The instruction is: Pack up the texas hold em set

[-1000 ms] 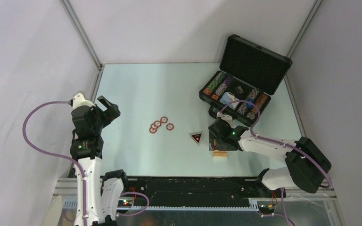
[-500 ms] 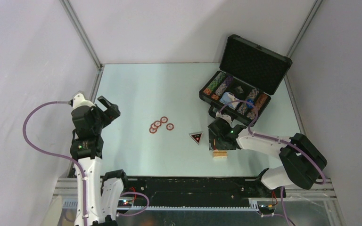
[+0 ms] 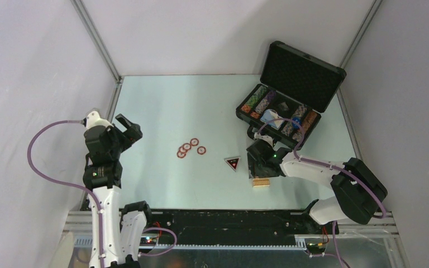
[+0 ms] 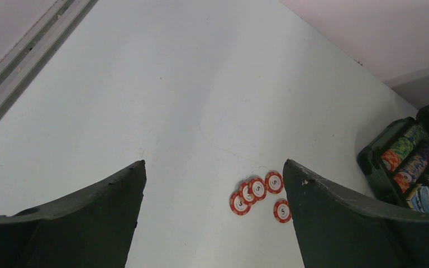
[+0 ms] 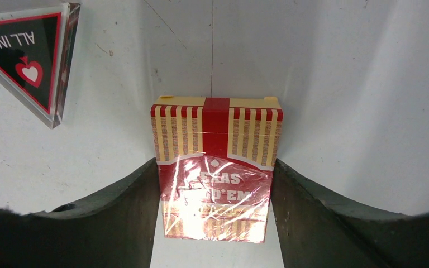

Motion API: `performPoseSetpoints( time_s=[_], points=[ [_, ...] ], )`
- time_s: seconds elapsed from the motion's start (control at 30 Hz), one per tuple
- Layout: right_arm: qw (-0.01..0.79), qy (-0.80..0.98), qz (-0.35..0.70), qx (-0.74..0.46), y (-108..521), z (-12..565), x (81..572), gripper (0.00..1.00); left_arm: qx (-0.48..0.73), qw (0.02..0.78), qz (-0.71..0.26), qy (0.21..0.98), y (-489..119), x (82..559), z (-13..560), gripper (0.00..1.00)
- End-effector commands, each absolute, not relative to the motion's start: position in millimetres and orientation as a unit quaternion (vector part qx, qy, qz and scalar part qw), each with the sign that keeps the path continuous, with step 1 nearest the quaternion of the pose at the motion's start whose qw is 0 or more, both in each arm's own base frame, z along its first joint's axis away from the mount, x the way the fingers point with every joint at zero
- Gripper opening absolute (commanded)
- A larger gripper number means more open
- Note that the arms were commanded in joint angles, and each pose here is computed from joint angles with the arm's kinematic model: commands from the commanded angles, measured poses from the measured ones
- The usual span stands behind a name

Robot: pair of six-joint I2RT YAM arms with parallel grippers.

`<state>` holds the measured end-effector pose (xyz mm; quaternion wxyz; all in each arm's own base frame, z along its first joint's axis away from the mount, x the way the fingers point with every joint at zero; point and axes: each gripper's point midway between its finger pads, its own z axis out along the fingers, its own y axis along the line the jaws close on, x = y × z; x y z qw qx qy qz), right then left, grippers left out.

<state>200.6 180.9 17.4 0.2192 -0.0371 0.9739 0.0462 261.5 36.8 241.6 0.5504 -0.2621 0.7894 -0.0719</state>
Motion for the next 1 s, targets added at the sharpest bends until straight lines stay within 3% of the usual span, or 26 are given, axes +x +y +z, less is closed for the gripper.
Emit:
performPoseSetpoints(
  time_s=[0.0,0.47,0.77,0.97],
  points=[
    [0.243,0.966,0.045,-0.073,186.4,37.1,215.0,0.57,-0.25,0.555,-0.077,0.79,35.5,264.1,242.6,0.96],
    [0.337,0.925,0.069,-0.163,196.0,113.1,265.7,0.55,-0.248,0.551,-0.085,0.792,32.4,264.7,240.8,0.96],
    [0.443,0.869,0.086,-0.205,180.0,205.4,343.3,0.57,-0.246,0.55,-0.088,0.793,30.8,264.5,239.8,0.96],
    [0.489,0.812,0.107,-0.301,166.4,224.6,382.4,0.57,-0.246,0.545,-0.098,0.795,27.4,265.0,237.1,0.96]
  ],
)
